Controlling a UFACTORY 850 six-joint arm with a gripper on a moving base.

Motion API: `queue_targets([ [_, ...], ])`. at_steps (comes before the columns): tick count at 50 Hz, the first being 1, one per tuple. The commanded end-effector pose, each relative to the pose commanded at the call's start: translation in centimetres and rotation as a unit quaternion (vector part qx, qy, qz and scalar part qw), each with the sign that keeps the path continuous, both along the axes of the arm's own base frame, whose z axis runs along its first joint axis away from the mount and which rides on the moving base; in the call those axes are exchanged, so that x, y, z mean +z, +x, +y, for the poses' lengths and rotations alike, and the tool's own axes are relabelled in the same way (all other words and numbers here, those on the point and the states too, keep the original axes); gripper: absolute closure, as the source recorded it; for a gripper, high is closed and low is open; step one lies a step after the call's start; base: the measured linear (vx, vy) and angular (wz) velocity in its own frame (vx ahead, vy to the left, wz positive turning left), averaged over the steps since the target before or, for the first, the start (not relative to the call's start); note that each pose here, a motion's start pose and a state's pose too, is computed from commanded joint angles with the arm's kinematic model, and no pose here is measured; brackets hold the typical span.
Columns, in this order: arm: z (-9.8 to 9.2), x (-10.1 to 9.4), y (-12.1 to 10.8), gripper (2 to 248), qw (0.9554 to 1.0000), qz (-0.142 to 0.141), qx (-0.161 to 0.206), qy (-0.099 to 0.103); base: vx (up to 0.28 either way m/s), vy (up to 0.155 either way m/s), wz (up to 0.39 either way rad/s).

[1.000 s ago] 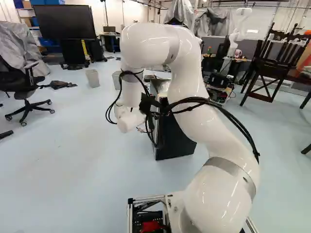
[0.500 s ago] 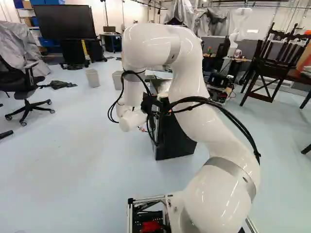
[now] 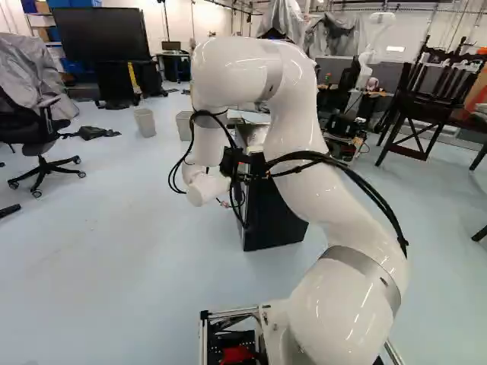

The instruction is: Grab a drink from the fridge

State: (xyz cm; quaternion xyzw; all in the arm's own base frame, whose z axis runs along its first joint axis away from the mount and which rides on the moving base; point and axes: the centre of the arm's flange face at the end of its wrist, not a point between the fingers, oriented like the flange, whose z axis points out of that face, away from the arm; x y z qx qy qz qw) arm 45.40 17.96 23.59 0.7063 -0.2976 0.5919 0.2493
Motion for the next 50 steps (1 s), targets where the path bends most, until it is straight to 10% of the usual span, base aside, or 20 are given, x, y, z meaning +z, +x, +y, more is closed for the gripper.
queue_targets([
  [50,-0.6,0.1,1.4,3,0.9998,-0.014,-0.013,-0.004,0.0,0.0,0.0],
])
